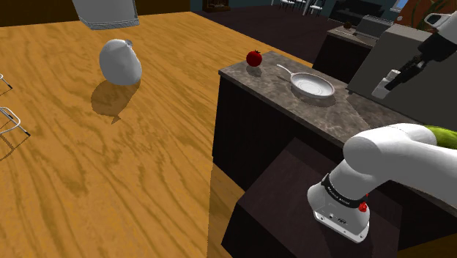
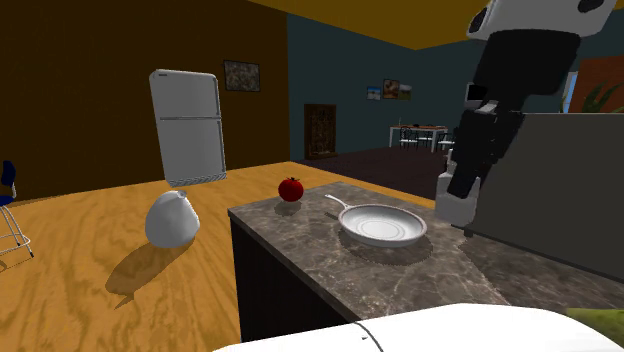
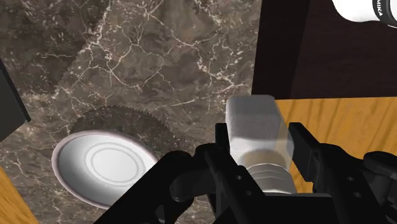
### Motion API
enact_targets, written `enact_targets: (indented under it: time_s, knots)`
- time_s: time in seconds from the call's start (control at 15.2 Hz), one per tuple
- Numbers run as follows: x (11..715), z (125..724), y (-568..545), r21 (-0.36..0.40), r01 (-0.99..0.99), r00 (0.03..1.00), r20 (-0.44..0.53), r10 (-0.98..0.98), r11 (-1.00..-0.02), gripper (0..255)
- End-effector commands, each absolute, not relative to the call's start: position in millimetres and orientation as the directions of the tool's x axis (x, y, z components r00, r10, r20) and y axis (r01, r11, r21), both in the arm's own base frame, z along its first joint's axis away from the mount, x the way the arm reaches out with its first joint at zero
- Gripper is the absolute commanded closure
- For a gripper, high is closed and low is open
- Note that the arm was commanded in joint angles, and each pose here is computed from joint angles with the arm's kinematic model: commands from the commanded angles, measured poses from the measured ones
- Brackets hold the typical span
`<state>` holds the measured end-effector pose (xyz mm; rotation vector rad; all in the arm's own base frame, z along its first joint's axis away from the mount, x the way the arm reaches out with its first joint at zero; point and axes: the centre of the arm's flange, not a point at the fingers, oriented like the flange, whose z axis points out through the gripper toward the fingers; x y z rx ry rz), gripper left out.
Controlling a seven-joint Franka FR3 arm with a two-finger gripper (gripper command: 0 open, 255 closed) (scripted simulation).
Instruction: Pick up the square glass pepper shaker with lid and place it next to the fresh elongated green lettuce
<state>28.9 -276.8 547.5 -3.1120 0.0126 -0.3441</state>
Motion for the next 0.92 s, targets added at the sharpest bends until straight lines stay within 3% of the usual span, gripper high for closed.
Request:
enact_targets:
  time_s: [0.0, 0.66, 0.86]
  knots:
    - [2, 548, -273, -0.012, -0.006, 0.976, 0.217, -0.008, -1.0, 255]
    - [-130, 548, -254, -0.012, -0.006, 0.976, 0.217, -0.008, -1.0, 255]
    - [-130, 533, -254, -0.012, -0.006, 0.976, 0.217, -0.008, -1.0, 255]
